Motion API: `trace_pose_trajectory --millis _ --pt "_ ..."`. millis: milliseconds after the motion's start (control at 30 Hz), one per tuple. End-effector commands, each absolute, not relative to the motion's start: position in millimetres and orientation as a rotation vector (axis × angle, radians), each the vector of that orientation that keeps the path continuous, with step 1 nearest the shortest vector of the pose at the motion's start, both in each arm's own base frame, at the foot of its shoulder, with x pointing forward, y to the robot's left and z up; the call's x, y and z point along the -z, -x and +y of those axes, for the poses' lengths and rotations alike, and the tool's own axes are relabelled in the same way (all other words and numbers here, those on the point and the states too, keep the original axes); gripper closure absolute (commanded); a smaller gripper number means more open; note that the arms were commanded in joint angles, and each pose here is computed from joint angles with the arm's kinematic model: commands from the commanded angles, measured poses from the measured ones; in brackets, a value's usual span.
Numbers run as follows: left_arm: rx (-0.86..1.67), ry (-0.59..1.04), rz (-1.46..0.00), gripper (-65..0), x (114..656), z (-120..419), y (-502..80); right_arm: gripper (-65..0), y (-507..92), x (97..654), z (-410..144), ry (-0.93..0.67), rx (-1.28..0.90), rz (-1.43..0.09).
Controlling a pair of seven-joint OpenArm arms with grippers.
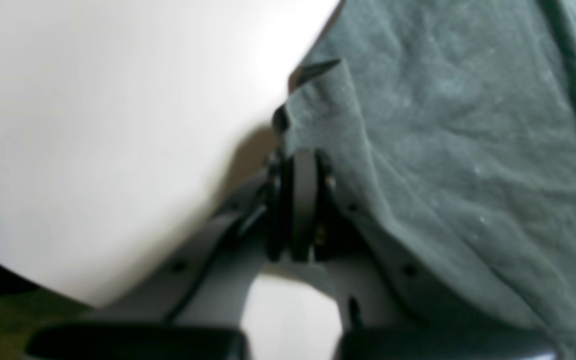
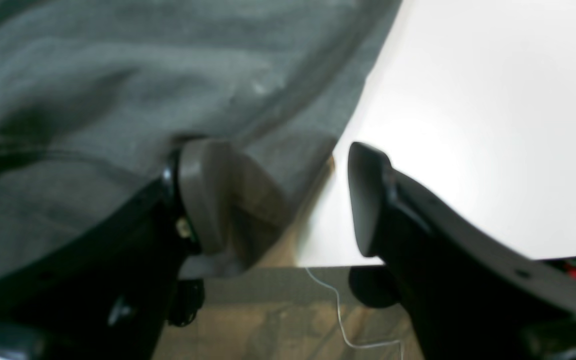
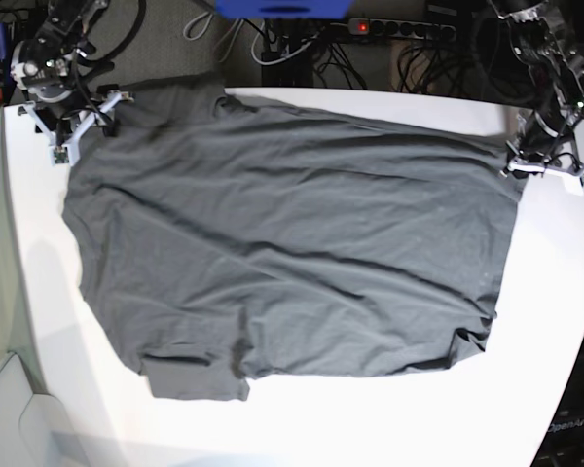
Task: Layout the t-shirt on the table in an organized manner, then fold the t-shirt properly
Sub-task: 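Grasp the shirt's collar-side corners with both grippers, then lift the collar edge with both grippers and fold it over the shirt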
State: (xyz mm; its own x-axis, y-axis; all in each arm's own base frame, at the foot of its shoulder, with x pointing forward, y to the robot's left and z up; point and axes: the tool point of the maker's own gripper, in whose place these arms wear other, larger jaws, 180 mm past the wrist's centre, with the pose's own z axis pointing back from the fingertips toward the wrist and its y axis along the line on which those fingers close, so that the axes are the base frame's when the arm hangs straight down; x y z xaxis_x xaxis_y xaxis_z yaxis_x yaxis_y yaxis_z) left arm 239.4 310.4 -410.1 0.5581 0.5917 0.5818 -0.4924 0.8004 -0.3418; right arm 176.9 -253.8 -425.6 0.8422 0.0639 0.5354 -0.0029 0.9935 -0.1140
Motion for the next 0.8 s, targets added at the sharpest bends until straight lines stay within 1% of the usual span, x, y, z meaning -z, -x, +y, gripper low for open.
trace_pose_trajectory --millis 0,233,467,767 --pt "-0.628 0.137 -0.785 -0.1 397.6 316.7 -246.5 -37.1 -177.5 421.9 -257.7 0.124 -0.034 -0.563" --pt "-0.63 0.134 -0.786 -0.1 397.1 318.2 -246.2 -37.1 -173.8 424.8 -257.8 0.122 -0.032 -0.539" --pt "-0.63 0.133 -0.788 -0.1 396.4 318.7 -246.3 -37.1 -169.5 445.1 -257.3 0.079 0.015 -0.499" --pt "-0.623 0.122 -0.79 -0.1 394.4 322.8 -246.2 -36.9 -167.6 449.9 -246.3 0.052 0.036 -0.496"
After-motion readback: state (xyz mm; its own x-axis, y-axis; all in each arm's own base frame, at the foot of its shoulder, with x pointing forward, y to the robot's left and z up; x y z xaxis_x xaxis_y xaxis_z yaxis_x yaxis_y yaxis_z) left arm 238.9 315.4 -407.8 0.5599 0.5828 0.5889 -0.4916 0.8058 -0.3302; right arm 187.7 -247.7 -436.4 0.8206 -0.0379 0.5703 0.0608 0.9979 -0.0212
